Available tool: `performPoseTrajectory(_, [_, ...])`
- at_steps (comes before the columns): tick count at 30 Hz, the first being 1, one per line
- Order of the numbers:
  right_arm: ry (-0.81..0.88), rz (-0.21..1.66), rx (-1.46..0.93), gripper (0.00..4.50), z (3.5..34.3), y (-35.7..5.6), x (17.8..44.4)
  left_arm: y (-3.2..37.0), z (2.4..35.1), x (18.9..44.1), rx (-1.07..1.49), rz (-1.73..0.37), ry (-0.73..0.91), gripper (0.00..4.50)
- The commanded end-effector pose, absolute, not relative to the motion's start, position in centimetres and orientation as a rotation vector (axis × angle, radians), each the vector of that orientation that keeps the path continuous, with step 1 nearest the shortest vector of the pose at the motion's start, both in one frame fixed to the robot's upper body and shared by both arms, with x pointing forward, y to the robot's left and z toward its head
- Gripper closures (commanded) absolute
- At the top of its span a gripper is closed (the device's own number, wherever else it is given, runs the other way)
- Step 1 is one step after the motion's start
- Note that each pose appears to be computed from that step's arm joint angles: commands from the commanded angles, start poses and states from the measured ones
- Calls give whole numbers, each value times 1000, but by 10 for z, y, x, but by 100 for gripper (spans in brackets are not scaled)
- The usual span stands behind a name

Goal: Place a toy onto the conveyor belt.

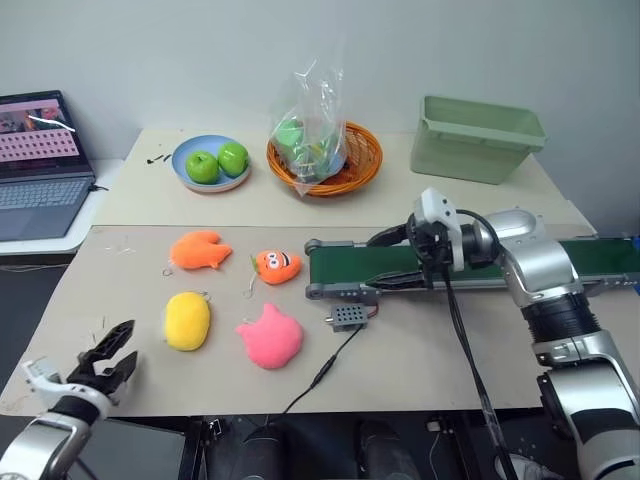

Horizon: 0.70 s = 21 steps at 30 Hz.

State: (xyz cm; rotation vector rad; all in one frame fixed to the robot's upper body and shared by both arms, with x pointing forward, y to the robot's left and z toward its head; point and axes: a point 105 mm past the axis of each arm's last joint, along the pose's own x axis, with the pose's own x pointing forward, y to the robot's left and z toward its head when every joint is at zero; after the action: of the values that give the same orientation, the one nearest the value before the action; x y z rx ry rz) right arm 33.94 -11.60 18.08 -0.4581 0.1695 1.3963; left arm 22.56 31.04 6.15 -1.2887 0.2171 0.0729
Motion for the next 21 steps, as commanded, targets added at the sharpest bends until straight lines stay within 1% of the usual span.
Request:
performPoseTrajectory(1, [102,1349,-505,0,202,-124,341,303,65,238,-1253,53,210,6])
performPoseTrajectory(6, [99,1311,-509,0,204,-131,340,295,54,253,-1254,39,248,6])
performPoseTrajectory(12, [97,1264,-528,0,207,-138,338,290,44,262,-1244,28,295,6])
performPoseTrajectory(13, [95,1256,-530,0,208,-139,338,289,42,263,-1242,29,307,59])
performPoseTrajectory(14, [94,1249,-533,0,208,-140,338,287,39,264,-1233,25,323,76])
performPoseTrajectory(15, [93,1244,-535,0,209,-141,338,286,37,264,-1227,22,333,124])
performPoseTrajectory(18, [91,1236,-537,0,209,-142,337,287,33,267,-1219,34,342,227])
performPoseTrajectory(20, [87,1227,-541,0,210,-142,337,287,34,268,-1215,27,338,310])
performPoseTrajectory(21, [85,1224,-542,0,210,-142,338,285,36,269,-1211,9,333,333])
